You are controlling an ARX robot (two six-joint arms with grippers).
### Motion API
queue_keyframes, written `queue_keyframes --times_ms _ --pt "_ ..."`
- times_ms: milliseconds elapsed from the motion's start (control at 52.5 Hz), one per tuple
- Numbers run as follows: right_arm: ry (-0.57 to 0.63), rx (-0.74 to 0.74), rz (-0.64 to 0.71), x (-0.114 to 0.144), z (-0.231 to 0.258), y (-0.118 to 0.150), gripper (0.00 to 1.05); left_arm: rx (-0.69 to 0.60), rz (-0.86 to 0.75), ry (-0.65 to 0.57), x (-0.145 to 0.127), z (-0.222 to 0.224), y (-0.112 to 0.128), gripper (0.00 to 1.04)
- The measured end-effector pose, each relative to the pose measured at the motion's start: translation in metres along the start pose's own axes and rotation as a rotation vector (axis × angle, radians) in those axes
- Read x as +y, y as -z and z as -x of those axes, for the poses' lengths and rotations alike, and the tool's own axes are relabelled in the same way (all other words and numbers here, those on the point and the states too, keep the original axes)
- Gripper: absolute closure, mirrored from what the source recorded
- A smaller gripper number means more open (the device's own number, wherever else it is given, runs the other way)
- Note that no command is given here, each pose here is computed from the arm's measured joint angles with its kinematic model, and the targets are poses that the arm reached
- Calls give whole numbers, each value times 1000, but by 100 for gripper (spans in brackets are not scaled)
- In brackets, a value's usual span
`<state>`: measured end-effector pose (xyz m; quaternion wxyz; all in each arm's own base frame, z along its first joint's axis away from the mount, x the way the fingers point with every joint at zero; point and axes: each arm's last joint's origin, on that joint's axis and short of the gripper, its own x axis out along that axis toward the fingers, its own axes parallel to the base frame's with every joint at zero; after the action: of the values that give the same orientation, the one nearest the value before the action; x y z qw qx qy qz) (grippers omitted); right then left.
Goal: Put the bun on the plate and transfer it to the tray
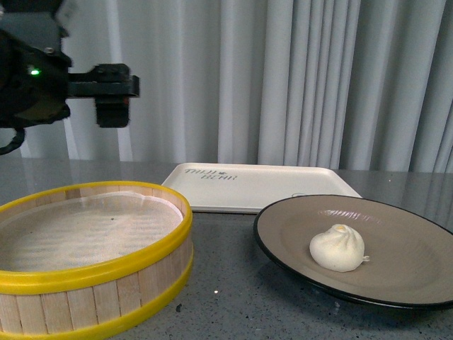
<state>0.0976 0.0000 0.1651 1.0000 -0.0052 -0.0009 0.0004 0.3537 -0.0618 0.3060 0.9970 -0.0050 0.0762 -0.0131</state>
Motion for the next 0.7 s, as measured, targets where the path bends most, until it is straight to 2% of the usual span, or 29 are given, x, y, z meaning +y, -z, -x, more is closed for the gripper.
queue_keyframes --times_ms 57,133,210,267,305,400,705 --pt "0 0 0 0 0 0 8 -119 8 -12 11 20 16 41" --pt "0 0 0 0 0 0 8 -173 12 -28 22 39 31 54" --pt "0 0 0 0 0 0 8 -180 11 -38 29 52 45 65" --pt "0 0 0 0 0 0 8 -166 6 -33 32 64 61 75" --pt "0 0 0 0 0 0 8 -151 0 -22 34 75 76 86" --pt "0 0 0 0 0 0 8 -145 -2 -15 37 91 92 101" --pt "0 0 0 0 0 0 8 -142 -7 -10 55 138 130 101"
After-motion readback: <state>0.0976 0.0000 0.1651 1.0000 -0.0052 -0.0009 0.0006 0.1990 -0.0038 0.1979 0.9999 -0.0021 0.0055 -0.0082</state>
